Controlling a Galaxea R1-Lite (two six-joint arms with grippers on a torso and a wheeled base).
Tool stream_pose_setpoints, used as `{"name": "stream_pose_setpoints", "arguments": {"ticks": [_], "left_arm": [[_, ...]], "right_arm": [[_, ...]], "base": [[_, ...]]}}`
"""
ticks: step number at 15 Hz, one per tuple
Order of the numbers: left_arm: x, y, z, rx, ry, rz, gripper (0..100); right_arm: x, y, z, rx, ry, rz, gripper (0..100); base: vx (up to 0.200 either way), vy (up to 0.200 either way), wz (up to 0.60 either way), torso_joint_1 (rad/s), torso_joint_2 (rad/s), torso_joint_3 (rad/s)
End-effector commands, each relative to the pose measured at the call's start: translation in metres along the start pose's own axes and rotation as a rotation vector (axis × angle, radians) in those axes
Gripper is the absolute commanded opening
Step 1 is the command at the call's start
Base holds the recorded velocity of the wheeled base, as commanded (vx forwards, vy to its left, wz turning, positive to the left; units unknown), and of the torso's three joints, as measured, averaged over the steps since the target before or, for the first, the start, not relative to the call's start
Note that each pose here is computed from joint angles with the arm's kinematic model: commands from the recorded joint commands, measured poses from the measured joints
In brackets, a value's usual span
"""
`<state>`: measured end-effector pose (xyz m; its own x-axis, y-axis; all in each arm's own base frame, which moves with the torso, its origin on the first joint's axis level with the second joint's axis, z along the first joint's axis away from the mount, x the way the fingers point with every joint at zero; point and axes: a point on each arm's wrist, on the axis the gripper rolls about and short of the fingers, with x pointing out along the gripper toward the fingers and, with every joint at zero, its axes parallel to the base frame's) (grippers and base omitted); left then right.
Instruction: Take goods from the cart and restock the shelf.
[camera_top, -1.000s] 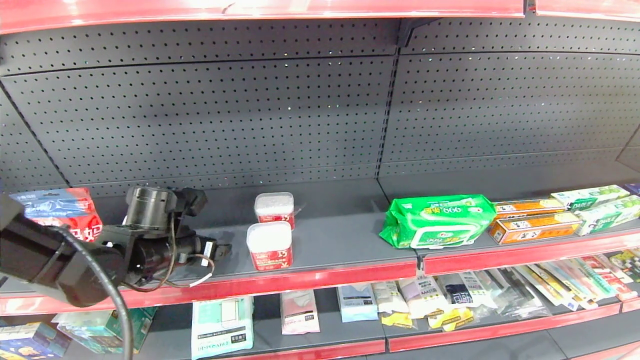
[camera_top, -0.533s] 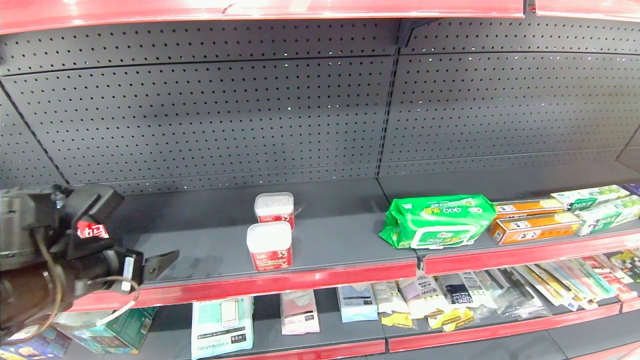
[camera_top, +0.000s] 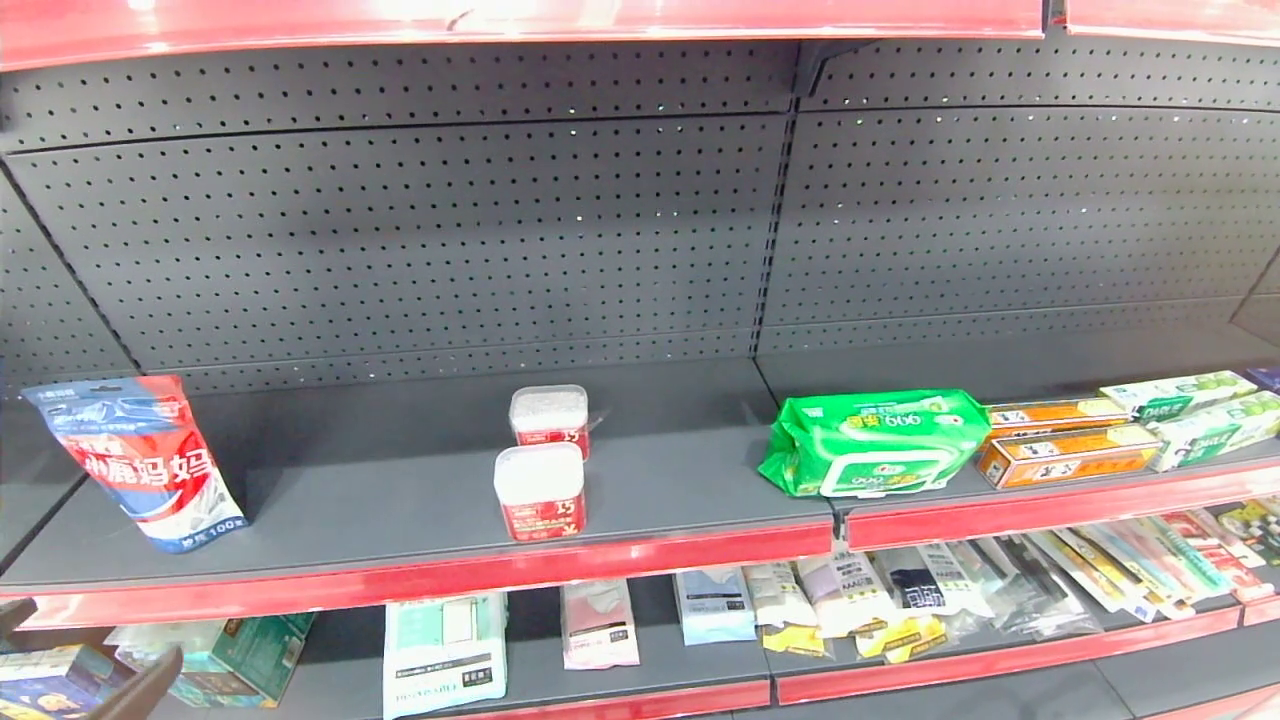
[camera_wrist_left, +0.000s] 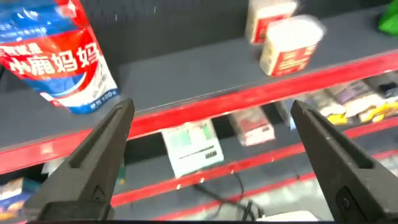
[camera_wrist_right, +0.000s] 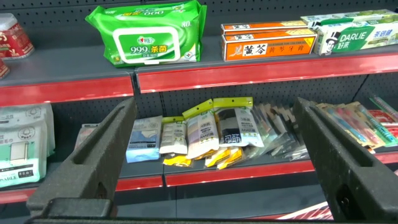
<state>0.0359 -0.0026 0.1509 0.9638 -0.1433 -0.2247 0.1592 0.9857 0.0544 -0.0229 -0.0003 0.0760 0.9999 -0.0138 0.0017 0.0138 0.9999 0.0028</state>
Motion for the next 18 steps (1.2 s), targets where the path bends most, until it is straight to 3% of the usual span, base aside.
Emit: {"name": "stream_pose_setpoints", "arguments": {"ticks": [1,3,4,5,6,9,10,11,12,13,14,15,16,17,18], "left_arm": [[-0.026,-0.008,-0.031,0.017,-0.114,0.005,100],[-0.043,-0.015,-0.066,0.018,-0.118,0.044,100],[-0.044,-0.015,-0.074,0.017,-0.102,0.075,100],[-0.044,-0.012,-0.074,-0.016,-0.091,0.197,100],[-0.044,-0.011,-0.074,-0.031,-0.092,0.238,100],[-0.043,-0.011,-0.075,-0.035,-0.093,0.218,100],[-0.041,-0.011,-0.076,-0.010,-0.111,0.214,100],[-0.036,-0.012,-0.078,0.003,-0.189,0.169,100],[-0.036,-0.012,-0.079,0.001,-0.196,0.149,100],[-0.036,-0.012,-0.079,0.009,-0.187,0.154,100],[-0.036,-0.010,-0.079,0.008,-0.183,0.222,100],[-0.037,-0.008,-0.079,-0.037,-0.179,0.330,100],[-0.037,-0.007,-0.079,-0.068,-0.182,0.353,100],[-0.037,-0.008,-0.080,-0.059,-0.180,0.335,100],[-0.038,-0.010,-0.080,-0.028,-0.205,0.219,100]], "right_arm": [[0.000,0.000,0.000,0.000,0.002,0.000,100],[0.000,0.000,0.000,0.000,0.002,0.000,100],[0.000,0.000,0.000,0.000,0.002,0.000,100],[0.000,0.000,0.000,0.000,0.002,0.000,100],[0.000,0.000,0.000,0.000,0.002,0.000,100],[0.000,0.000,0.000,0.000,0.002,0.000,100],[0.000,0.000,0.000,0.000,0.002,0.000,100],[0.000,0.000,0.000,0.000,0.002,0.000,100],[0.000,0.000,0.000,-0.001,0.002,0.000,100],[0.000,0.000,0.000,-0.001,0.002,0.000,100],[0.000,0.000,0.000,0.000,0.002,0.000,100],[0.000,0.000,0.000,-0.001,0.002,0.000,100],[0.000,0.000,0.000,-0.001,0.002,0.000,100],[0.000,0.000,0.000,-0.001,0.002,0.000,100],[0.000,0.000,0.000,-0.001,0.002,0.000,100]], "base": [[0.000,0.000,0.00,0.000,0.00,0.000],[0.000,0.000,0.00,0.000,0.00,0.000],[0.000,0.000,0.00,0.000,0.00,0.000],[0.000,0.000,0.00,0.000,0.00,0.000],[0.000,0.000,0.00,0.000,0.00,0.000],[0.000,0.000,0.00,0.000,0.00,0.000],[0.000,0.000,0.00,0.000,0.00,0.000],[0.000,0.000,0.00,0.000,0.00,0.000],[0.000,0.000,0.00,0.000,0.00,0.000],[0.000,0.000,0.00,0.000,0.00,0.000],[0.000,0.000,0.00,0.000,0.00,0.000],[0.000,0.000,0.00,0.000,0.00,0.000],[0.000,0.000,0.00,0.000,0.00,0.000],[0.000,0.000,0.00,0.000,0.00,0.000],[0.000,0.000,0.00,0.000,0.00,0.000]]}}
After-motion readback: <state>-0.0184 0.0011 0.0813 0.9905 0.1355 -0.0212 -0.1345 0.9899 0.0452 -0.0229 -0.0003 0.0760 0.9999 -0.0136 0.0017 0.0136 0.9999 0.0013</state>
